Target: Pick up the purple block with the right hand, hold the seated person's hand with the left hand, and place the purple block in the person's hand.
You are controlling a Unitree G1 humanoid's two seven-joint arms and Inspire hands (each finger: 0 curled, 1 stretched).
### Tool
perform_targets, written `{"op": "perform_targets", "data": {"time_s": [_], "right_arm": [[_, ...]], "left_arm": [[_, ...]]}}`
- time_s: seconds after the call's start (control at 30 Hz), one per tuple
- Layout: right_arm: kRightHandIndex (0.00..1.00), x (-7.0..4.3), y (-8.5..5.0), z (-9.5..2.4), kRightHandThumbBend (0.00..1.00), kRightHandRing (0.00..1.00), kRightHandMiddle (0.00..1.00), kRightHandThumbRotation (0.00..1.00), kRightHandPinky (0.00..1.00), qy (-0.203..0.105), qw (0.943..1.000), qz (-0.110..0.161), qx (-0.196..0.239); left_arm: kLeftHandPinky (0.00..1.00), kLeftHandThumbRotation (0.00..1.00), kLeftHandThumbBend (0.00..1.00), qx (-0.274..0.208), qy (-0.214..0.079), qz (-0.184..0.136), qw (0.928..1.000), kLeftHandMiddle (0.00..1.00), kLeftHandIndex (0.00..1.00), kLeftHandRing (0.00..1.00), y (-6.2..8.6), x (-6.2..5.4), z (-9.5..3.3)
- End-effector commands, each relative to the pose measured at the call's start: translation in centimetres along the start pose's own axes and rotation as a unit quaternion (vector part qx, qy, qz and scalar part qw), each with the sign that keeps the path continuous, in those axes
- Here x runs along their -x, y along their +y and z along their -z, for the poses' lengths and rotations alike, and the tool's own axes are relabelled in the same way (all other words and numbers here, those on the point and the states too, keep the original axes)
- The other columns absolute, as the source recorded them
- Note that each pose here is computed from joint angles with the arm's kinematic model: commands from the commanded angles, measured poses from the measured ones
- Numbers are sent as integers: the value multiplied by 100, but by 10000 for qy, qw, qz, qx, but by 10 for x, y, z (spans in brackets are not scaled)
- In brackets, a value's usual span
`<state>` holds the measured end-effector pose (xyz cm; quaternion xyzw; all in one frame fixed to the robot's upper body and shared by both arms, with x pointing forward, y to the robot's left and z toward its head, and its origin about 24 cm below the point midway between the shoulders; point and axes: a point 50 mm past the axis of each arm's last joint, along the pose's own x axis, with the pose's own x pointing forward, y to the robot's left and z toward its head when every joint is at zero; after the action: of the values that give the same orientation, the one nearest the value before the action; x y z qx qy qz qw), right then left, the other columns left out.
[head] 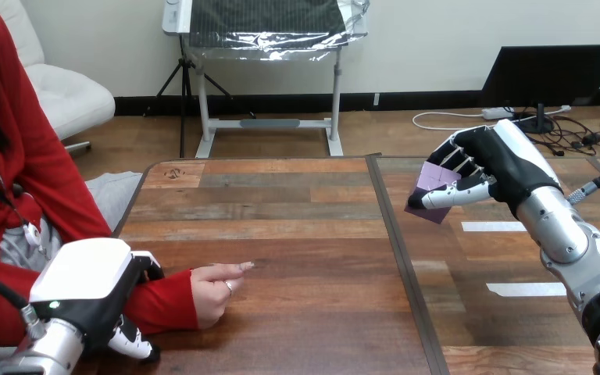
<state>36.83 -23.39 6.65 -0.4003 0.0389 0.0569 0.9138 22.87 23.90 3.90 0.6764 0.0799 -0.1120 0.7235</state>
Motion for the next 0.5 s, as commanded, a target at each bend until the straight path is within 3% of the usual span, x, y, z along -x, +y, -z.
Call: {"op": "perform_targets", "data": {"time_s": [0.0, 0.27, 0.47], "right_arm": [[49, -7, -23, -24, 76, 44, 48, 0, 40, -543, 9978, 389, -10], [49, -7, -23, -25, 77, 44, 48, 0, 40, -568, 9976, 405, 20], [49, -7, -23, -25, 76, 44, 48, 0, 40, -583, 9975, 403, 18]], "left_arm": [[67, 0, 96, -324, -20, -19, 9995, 71, 69, 69, 11, -10, 2], [71, 2, 96, -391, 87, 118, 9991, 75, 73, 74, 9, -12, 2], [73, 5, 97, -391, 112, 50, 9992, 79, 75, 77, 9, -12, 0]]}}
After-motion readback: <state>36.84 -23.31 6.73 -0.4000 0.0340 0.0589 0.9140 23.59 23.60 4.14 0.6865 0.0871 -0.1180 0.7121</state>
